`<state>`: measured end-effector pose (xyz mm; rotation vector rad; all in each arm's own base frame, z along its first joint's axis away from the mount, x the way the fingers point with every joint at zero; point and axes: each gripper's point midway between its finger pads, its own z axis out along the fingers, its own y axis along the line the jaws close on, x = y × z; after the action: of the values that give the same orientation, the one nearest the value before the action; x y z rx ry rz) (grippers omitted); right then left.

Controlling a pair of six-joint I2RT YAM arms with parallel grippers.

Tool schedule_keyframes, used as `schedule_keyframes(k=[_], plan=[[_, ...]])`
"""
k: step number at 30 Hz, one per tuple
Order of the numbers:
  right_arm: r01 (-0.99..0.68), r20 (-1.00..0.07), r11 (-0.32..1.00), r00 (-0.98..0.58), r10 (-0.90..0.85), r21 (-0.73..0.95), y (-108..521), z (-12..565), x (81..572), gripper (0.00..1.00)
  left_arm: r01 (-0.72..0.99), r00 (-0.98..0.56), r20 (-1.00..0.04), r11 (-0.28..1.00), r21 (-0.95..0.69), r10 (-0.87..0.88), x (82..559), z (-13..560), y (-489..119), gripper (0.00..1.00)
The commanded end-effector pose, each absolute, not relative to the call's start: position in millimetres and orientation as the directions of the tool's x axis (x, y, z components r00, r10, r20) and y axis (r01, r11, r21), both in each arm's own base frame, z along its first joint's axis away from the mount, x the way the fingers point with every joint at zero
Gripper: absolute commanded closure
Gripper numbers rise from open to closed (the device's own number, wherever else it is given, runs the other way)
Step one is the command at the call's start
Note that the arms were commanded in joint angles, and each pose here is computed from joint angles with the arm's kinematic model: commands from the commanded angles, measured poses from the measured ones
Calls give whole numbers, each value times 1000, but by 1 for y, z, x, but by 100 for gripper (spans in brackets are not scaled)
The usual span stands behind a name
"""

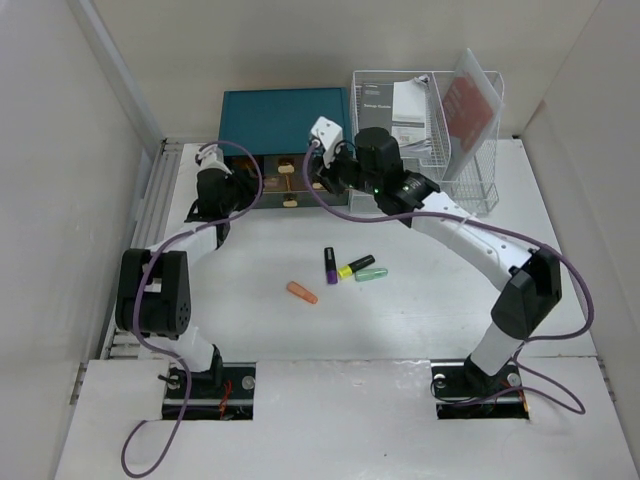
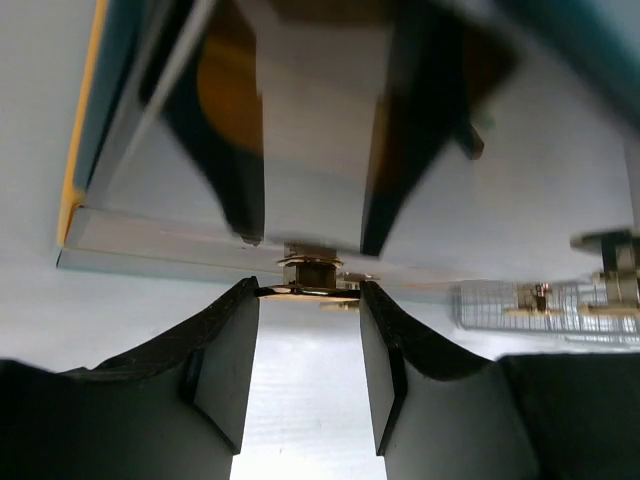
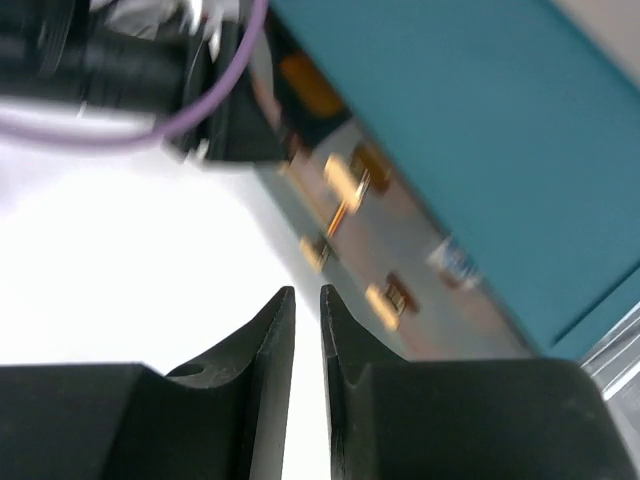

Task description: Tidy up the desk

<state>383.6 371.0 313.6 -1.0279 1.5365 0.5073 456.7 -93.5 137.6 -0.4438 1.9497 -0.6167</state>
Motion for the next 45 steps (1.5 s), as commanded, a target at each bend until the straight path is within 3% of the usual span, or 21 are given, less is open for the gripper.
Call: schedule_keyframes(k=[1,3,4,7,11,14,17,19,23,29,34,38,45], plan=[[-839,-953,507,46,-299,-199,365,316,370,78,-81,-480,-692,813,-576,-539,462,121,-96,77],[-838,-952,505,55,-302,-209,362,315,366,78,-78,-476,-695,813,-577,-539,468,123,-97,72],[-838,-953,504,57,-298,-207,357,317,365,78,-78,-476,-695,813,-577,-539,468,123,-97,65],[-845,-951,495,48,-304,-201,356,310,361,78,-79,-478,-694,813,-577,-539,470,121,-97,60],[-865,-950,472,19,-311,-172,353,295,355,76,-68,-481,-693,810,-582,-538,455,120,-97,31],[-909,-949,388,21,-315,-149,360,282,339,62,-49,-466,-699,804,-592,-543,435,131,-100,13],[-957,-943,256,42,-331,-132,370,262,321,35,-19,-445,-715,804,-594,-539,413,144,-104,2],[-976,-929,176,55,-367,-127,370,242,309,23,17,-413,-727,794,-608,-548,397,165,-106,0],[-998,-880,9,47,-473,-59,389,182,274,23,62,-381,-742,785,-616,-552,362,188,-112,0],[-998,-829,-69,39,-557,-1,416,127,237,28,-3,-227,-786,808,-590,-575,326,251,-79,0],[-996,-778,-44,-37,-627,82,420,84,212,33,-87,-122,-872,880,-466,-474,304,285,-43,5],[-996,-754,67,-85,-651,54,416,66,219,34,-111,-109,-923,928,-357,-368,287,277,-27,10],[-980,-744,196,-152,-650,29,419,61,236,33,-72,7,-925,922,-379,-380,270,301,-22,10]])
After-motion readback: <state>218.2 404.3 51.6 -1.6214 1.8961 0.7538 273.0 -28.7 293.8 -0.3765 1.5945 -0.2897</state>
